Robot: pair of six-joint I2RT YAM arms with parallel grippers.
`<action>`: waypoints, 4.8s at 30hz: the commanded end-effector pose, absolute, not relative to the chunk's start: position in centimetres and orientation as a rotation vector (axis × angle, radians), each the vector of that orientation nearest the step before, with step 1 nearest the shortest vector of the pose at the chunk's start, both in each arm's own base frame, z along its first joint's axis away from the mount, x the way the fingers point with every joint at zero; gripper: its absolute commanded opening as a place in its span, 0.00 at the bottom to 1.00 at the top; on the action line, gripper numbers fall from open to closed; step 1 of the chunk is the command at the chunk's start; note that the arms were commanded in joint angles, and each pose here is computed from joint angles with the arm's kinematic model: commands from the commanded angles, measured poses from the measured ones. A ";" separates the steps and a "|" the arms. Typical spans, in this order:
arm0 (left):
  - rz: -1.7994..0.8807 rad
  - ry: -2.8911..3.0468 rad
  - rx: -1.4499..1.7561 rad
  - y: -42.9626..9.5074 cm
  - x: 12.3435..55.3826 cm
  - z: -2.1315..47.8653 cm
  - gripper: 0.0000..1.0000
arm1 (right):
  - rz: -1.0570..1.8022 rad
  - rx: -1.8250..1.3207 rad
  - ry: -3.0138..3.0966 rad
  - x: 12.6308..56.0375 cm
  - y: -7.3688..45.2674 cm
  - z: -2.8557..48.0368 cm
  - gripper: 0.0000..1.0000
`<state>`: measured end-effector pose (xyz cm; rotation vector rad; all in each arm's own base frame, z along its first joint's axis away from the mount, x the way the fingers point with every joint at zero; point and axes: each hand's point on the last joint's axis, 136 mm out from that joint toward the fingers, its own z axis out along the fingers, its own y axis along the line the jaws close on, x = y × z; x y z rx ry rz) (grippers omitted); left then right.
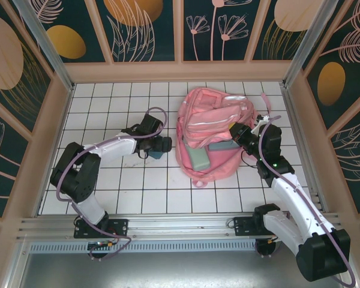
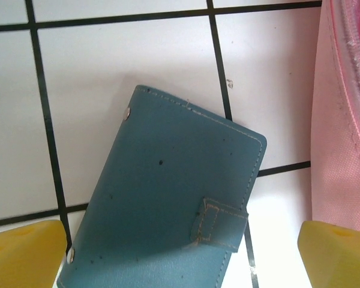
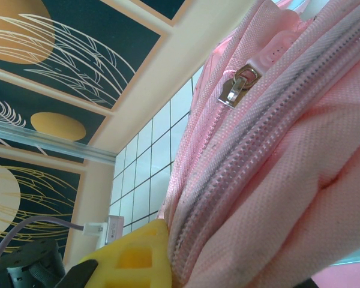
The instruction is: Pack the student bag
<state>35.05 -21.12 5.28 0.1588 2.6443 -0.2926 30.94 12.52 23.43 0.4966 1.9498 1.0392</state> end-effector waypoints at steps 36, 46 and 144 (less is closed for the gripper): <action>-0.415 2.560 0.282 -23.9 32.3 8.8 0.69 | 1.137 0.342 1.809 30.6 14.1 28.4 0.00; -0.648 2.547 0.415 -29.1 25.6 12.0 0.67 | 1.121 0.338 1.781 31.0 13.9 30.0 0.00; -0.594 2.292 -0.014 -29.5 43.1 16.2 0.64 | 0.862 0.550 2.003 29.0 7.7 18.9 0.03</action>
